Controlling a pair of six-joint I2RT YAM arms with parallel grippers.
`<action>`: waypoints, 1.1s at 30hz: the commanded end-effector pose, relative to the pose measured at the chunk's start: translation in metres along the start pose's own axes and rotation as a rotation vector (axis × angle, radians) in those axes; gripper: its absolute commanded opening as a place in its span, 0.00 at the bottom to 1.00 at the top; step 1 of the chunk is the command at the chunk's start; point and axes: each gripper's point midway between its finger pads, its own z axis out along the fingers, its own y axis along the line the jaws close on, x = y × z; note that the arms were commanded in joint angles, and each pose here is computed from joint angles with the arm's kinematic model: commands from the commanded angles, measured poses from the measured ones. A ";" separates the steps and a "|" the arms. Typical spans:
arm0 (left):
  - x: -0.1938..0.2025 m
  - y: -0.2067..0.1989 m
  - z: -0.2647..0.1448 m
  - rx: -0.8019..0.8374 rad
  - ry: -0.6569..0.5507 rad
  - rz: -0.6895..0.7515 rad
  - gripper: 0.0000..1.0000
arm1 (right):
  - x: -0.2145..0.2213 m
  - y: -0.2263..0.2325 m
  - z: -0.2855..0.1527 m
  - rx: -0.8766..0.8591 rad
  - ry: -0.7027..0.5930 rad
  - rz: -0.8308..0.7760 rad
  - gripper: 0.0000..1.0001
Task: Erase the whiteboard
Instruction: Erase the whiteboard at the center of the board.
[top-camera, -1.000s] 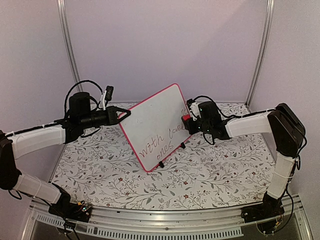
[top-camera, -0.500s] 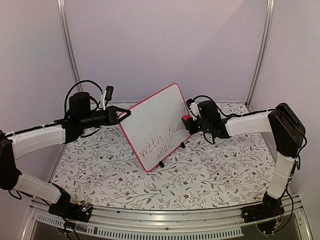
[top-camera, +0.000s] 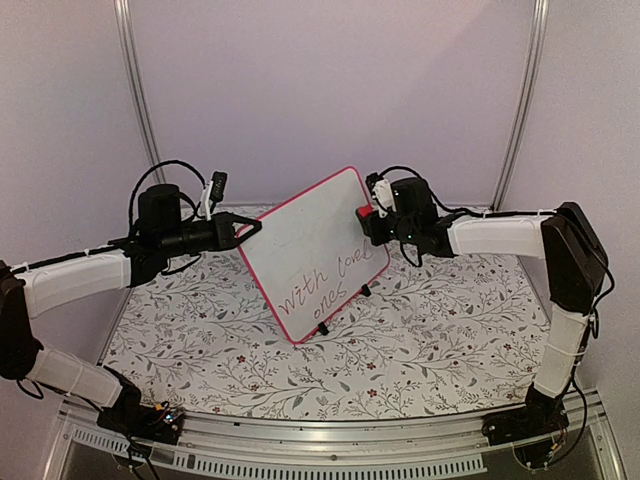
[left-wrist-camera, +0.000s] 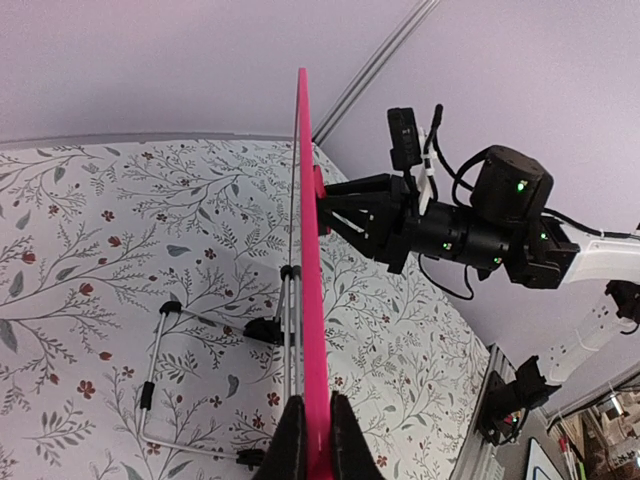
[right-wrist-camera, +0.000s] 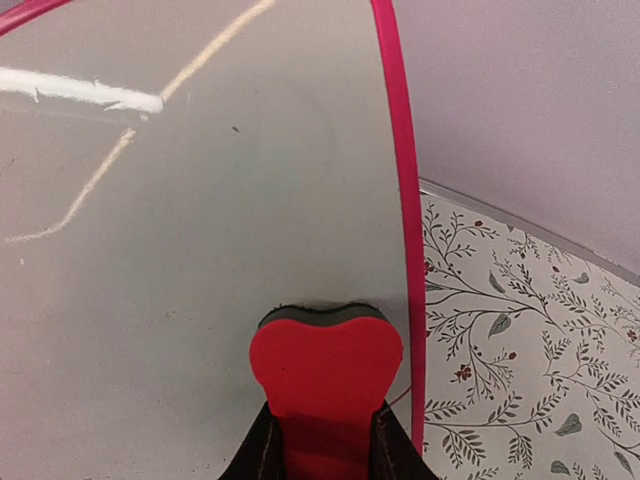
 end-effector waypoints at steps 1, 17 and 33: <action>-0.002 -0.040 -0.007 0.157 0.014 0.037 0.00 | 0.001 -0.001 0.009 0.011 0.011 -0.018 0.23; -0.001 -0.039 -0.006 0.157 0.015 0.035 0.00 | 0.054 -0.006 0.007 0.006 0.090 0.019 0.23; -0.001 -0.040 -0.006 0.158 0.016 0.035 0.00 | 0.084 -0.012 0.000 0.010 0.132 0.057 0.23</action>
